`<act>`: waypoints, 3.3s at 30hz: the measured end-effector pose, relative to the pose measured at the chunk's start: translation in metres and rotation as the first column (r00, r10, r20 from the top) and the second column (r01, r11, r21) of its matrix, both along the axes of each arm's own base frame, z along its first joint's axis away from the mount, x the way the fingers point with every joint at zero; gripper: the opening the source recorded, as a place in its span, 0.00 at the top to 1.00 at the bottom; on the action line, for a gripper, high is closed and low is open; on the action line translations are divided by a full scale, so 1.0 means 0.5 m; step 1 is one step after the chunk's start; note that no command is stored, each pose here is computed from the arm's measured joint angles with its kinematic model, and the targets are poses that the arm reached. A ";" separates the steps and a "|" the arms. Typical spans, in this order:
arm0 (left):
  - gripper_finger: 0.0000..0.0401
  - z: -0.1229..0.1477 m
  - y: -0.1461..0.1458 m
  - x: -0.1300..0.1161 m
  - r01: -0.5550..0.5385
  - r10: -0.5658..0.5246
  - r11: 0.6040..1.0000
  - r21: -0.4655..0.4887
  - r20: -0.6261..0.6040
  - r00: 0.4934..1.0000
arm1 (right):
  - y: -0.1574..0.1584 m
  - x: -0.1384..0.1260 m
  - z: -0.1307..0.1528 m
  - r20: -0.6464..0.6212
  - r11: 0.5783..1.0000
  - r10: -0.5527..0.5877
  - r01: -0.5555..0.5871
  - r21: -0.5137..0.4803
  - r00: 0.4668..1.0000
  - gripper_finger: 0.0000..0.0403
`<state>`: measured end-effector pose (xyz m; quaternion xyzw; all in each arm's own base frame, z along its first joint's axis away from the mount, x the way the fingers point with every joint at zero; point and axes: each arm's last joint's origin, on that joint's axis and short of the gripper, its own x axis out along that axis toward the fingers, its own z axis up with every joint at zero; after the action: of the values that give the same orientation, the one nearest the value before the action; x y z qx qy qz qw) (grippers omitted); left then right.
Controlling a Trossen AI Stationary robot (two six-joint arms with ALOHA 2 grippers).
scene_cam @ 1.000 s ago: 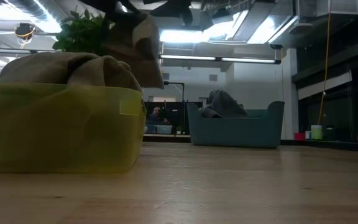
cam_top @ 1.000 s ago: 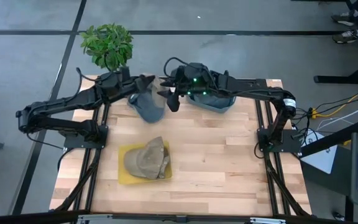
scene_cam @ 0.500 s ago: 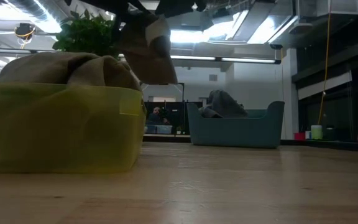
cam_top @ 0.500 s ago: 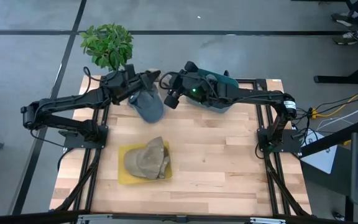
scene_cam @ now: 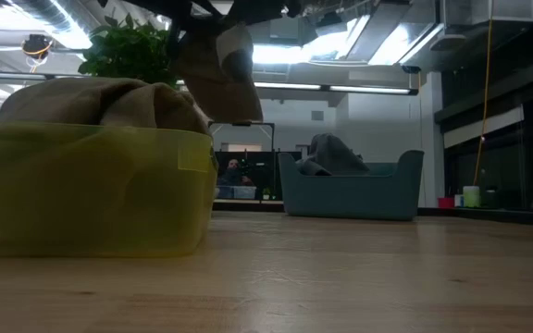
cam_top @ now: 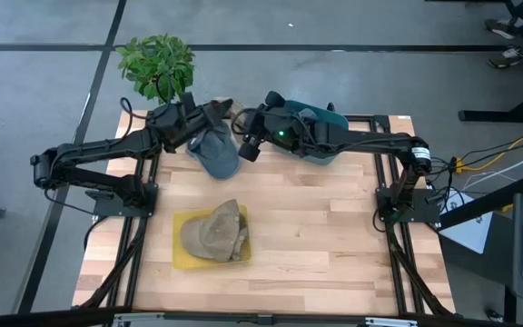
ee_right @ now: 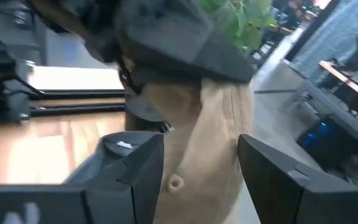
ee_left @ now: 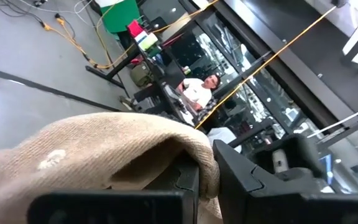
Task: Pick & Place hat
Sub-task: Put the brown cap into the yellow bin
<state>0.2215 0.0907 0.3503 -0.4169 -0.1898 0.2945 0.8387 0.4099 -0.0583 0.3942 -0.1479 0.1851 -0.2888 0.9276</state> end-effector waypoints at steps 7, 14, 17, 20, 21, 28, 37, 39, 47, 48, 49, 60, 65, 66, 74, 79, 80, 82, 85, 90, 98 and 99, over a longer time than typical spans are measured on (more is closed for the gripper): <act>0.93 0.008 -0.011 0.003 0.024 -0.024 1.000 0.017 0.034 0.999 | -0.015 0.005 -0.018 -0.042 0.990 -0.135 0.134 -0.044 0.990 0.50; 0.93 0.004 -0.014 0.005 0.033 -0.033 0.999 0.027 0.003 0.999 | -0.015 0.004 -0.017 -0.052 0.987 -0.152 0.148 -0.069 0.987 0.71; 0.93 0.003 -0.014 0.005 0.034 -0.033 0.998 0.054 -0.028 0.999 | -0.008 0.004 -0.016 -0.053 0.989 -0.137 0.134 -0.066 0.989 0.89; 0.93 0.000 -0.015 0.006 0.061 -0.052 0.993 0.098 -0.086 0.995 | 0.001 0.005 -0.018 -0.076 0.990 -0.124 0.118 -0.078 0.989 0.97; 0.93 -0.001 -0.016 0.007 0.078 -0.067 0.991 0.108 -0.102 0.993 | 0.004 0.005 -0.019 -0.086 0.990 -0.118 0.111 -0.084 0.989 0.97; 0.83 -0.007 -0.030 0.004 0.351 -0.311 0.921 0.169 -0.223 0.924 | 0.014 -0.012 -0.005 -0.173 0.992 -0.115 0.104 -0.074 0.978 0.98; 0.62 -0.001 -0.049 -0.051 0.521 -0.436 0.833 0.186 -0.361 0.824 | 0.016 -0.053 0.069 -0.244 0.993 -0.115 0.102 -0.066 0.963 0.99; 0.60 0.008 -0.055 -0.067 0.545 -0.456 0.812 0.211 -0.355 0.816 | 0.018 -0.063 0.083 -0.255 0.996 -0.085 0.075 -0.051 0.963 0.99; 0.61 0.053 -0.092 -0.137 0.645 -0.460 0.531 0.549 -0.453 0.764 | 0.019 -0.083 0.116 -0.273 0.956 0.293 -0.272 0.113 0.916 0.99; 0.61 0.056 -0.096 -0.145 0.643 -0.438 0.492 0.587 -0.471 0.766 | 0.018 -0.084 0.118 -0.262 0.939 0.341 -0.315 0.138 0.903 0.99; 0.61 0.058 -0.098 -0.152 0.637 -0.412 0.467 0.613 -0.487 0.770 | 0.017 -0.084 0.119 -0.245 0.921 0.386 -0.355 0.163 0.889 0.99; 0.60 0.021 -0.092 -0.141 0.716 -0.373 0.478 0.509 -0.620 0.690 | -0.007 -0.075 0.148 0.020 0.778 0.590 -0.575 0.252 0.807 0.99; 0.51 0.009 -0.084 -0.118 0.735 -0.390 0.484 0.474 -0.635 0.666 | -0.009 -0.073 0.154 0.071 0.738 0.629 -0.623 0.259 0.774 0.99; 0.49 0.008 -0.084 -0.115 0.742 -0.398 0.479 0.469 -0.637 0.660 | -0.009 -0.073 0.154 0.077 0.734 0.630 -0.625 0.265 0.773 0.99; 0.34 0.010 -0.082 -0.104 0.752 -0.366 0.377 0.540 -0.659 0.657 | -0.007 -0.073 0.155 0.119 0.706 0.635 -0.636 0.313 0.763 0.98; 0.32 0.022 -0.080 -0.097 0.710 -0.304 0.310 0.632 -0.642 0.704 | -0.006 -0.072 0.158 0.138 0.704 0.628 -0.634 0.321 0.766 0.98; 0.32 0.020 -0.079 -0.094 0.715 -0.309 0.306 0.629 -0.645 0.699 | -0.006 -0.072 0.159 0.143 0.704 0.628 -0.636 0.315 0.765 0.98; 0.32 0.017 -0.077 -0.084 0.724 -0.330 0.287 0.627 -0.645 0.690 | -0.007 -0.071 0.162 0.154 0.705 0.627 -0.640 0.306 0.764 0.98; 0.32 0.014 -0.074 -0.069 0.730 -0.365 0.255 0.634 -0.636 0.680 | -0.006 -0.070 0.163 0.162 0.694 0.637 -0.652 0.306 0.754 0.98; 0.32 0.012 -0.068 -0.050 0.720 -0.378 0.222 0.658 -0.622 0.686 | -0.004 -0.070 0.163 0.180 0.667 0.651 -0.669 0.329 0.738 0.98; 0.32 0.006 -0.059 -0.016 0.703 -0.408 0.169 0.691 -0.600 0.688 | -0.004 -0.070 0.163 0.191 0.658 0.649 -0.669 0.345 0.736 0.98; 0.32 0.004 -0.057 -0.011 0.703 -0.417 0.159 0.693 -0.598 0.684 | -0.004 -0.070 0.163 0.191 0.658 0.649 -0.669 0.345 0.736 0.98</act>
<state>0.2160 0.0619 0.3521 0.1008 -0.0292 -0.1370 0.9850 0.3747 -0.0603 0.4755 -0.0092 0.1488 0.1062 0.9831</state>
